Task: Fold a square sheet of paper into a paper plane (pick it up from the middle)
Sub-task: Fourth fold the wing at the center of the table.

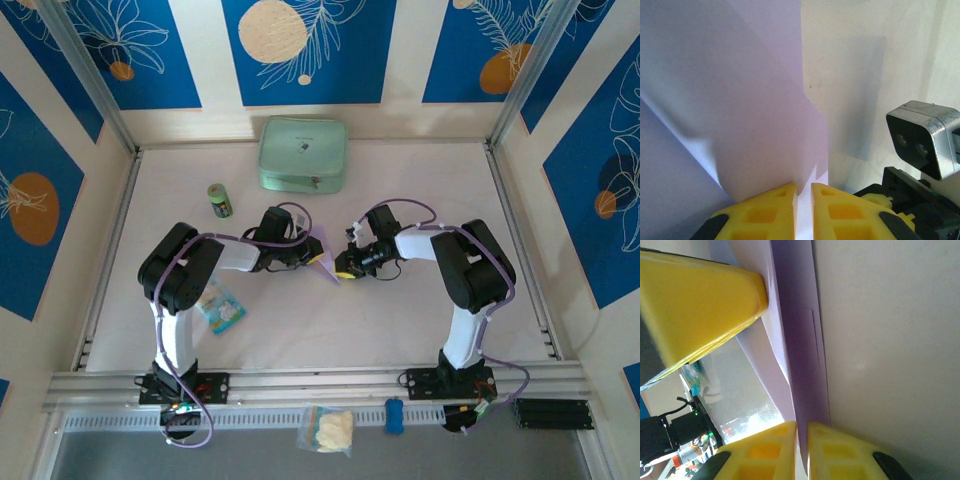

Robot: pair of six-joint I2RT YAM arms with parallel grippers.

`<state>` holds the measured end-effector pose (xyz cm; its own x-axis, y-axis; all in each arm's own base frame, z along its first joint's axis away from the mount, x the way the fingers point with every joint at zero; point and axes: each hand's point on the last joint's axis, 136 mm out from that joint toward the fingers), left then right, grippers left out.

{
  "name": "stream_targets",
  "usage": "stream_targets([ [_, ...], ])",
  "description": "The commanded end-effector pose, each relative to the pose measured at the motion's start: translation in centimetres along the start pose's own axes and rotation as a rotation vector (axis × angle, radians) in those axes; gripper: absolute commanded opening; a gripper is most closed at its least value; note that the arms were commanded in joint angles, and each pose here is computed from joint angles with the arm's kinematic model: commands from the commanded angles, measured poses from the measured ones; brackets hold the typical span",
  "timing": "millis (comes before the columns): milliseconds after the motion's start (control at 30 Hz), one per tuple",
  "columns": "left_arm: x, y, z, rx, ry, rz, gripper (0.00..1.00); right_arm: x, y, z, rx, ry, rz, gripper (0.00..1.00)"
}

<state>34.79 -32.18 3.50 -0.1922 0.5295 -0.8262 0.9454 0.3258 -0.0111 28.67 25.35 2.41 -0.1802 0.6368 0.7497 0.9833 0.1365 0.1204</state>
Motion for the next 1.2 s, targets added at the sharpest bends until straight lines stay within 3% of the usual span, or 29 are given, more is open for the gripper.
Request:
stream_targets([
  [0, 0.4, 0.2, 0.4, 0.01, 0.015, -0.011, 0.16, -0.8, -1.1, 0.7, 0.044, -0.016, 0.024, 0.11],
  [267, 0.8, 0.1, 0.6, 0.014, 0.021, -0.022, 0.16, -0.9, -0.9, 0.6, 0.044, -0.034, 0.028, 0.11],
  [633, 0.8, 0.1, 0.7, 0.016, 0.022, -0.03, 0.16, 1.9, 0.2, -2.4, -0.058, -0.059, -0.065, 0.17],
  [833, 0.8, 0.0, 0.7, 0.017, 0.024, -0.031, 0.16, 3.5, -0.3, -1.4, -0.018, -0.019, -0.114, 0.14],
  [1167, 0.9, 0.1, 0.7, 0.017, 0.024, -0.045, 0.16, 2.1, -0.8, 0.3, 0.028, -0.035, -0.073, 0.11],
])
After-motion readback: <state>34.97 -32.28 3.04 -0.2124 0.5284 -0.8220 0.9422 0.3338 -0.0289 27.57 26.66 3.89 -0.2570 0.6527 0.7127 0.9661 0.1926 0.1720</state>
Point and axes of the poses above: each hand's point on the last joint's axis, 136 mm out from that joint toward the fingers, its own z axis out along the fingers, its own x axis along the line the jaws close on, y = z × x, and after that the axes turned 8 degrees about -z, right-handed
